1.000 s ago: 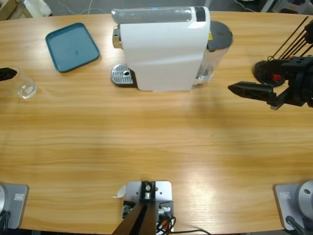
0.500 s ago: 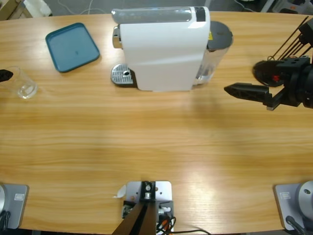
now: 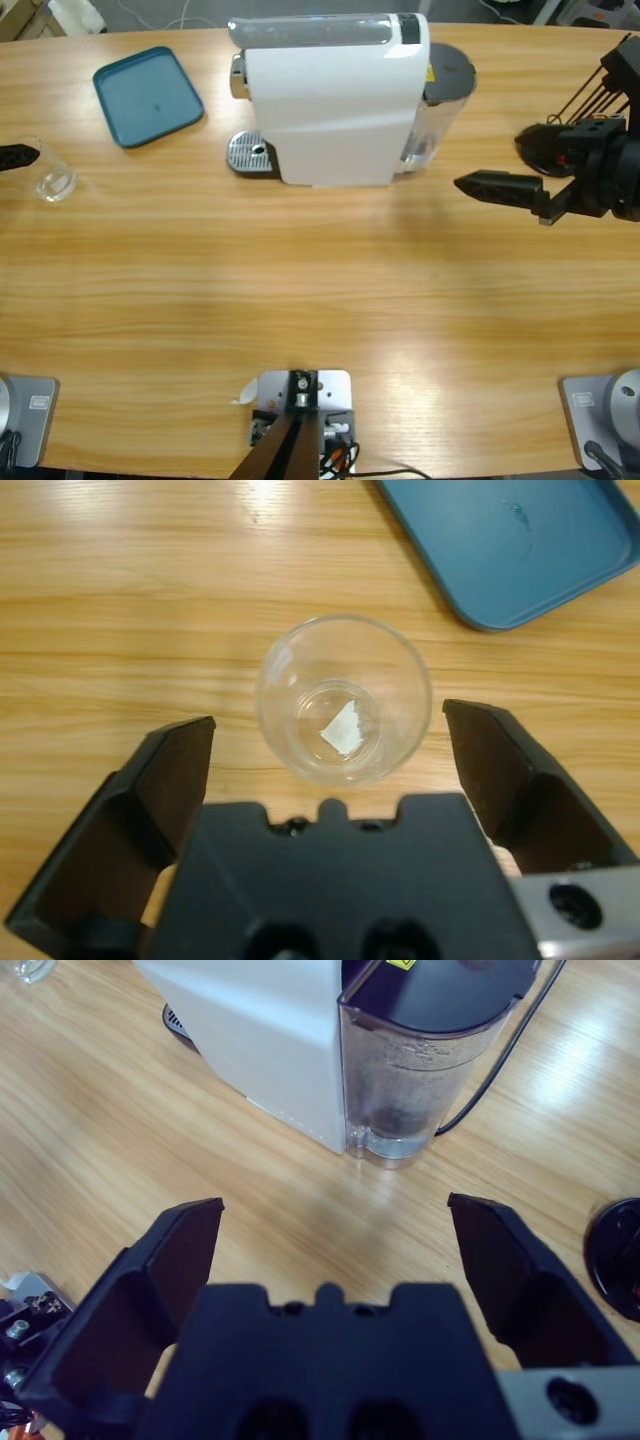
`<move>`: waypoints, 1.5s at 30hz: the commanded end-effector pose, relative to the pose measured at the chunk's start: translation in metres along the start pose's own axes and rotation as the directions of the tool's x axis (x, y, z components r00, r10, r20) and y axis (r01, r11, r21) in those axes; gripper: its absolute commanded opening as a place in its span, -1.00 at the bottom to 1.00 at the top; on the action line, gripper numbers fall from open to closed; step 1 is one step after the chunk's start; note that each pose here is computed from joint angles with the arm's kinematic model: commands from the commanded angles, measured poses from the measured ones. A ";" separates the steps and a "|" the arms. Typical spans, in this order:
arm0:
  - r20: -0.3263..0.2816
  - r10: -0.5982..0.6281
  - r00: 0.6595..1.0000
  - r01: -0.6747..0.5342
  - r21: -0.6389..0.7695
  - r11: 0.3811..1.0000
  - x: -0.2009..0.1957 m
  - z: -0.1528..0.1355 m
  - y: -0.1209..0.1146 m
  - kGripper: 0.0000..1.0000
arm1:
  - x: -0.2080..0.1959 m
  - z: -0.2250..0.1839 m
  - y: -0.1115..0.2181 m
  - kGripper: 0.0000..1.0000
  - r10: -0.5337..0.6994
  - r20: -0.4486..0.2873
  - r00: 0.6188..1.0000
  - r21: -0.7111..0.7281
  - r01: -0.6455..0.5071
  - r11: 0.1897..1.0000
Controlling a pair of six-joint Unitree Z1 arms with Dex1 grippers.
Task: Pour coffee
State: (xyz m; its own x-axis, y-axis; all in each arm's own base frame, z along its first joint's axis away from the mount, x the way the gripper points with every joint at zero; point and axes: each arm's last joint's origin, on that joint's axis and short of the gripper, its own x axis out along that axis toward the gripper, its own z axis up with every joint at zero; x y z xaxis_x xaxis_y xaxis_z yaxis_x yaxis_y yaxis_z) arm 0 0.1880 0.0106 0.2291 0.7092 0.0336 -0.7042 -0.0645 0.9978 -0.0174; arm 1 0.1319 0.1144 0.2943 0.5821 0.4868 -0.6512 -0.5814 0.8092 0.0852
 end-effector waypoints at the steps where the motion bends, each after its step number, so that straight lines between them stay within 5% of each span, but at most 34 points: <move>1: -0.023 -0.022 0.999 0.022 0.000 1.000 0.010 -0.007 0.001 0.99 | 0.011 -0.009 -0.002 1.00 0.005 -0.056 0.998 0.021 -0.004 1.000; 34: -0.117 -0.008 0.993 0.003 -0.042 0.999 0.058 -0.010 0.005 0.93 | 0.012 -0.009 -0.002 1.00 0.006 -0.060 0.998 0.021 -0.005 1.000; 40: -0.116 -0.031 0.993 0.027 -0.040 0.999 0.058 -0.010 0.004 0.21 | 0.013 -0.009 -0.002 1.00 0.005 -0.063 0.998 0.021 -0.004 1.000; 45: -0.099 -0.094 0.991 0.092 -0.025 0.995 0.056 -0.008 -0.003 0.06 | 0.014 -0.009 -0.002 1.00 0.004 -0.066 0.998 0.021 -0.002 1.000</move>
State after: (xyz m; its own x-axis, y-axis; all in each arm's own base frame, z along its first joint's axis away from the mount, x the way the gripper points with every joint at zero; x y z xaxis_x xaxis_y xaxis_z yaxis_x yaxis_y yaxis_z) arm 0 0.2250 0.0154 0.1948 0.6653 0.0075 -0.7465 -0.0663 0.9966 -0.0491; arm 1 0.1341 0.1171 0.2911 0.5657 0.4881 -0.6647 -0.5869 0.8045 0.0913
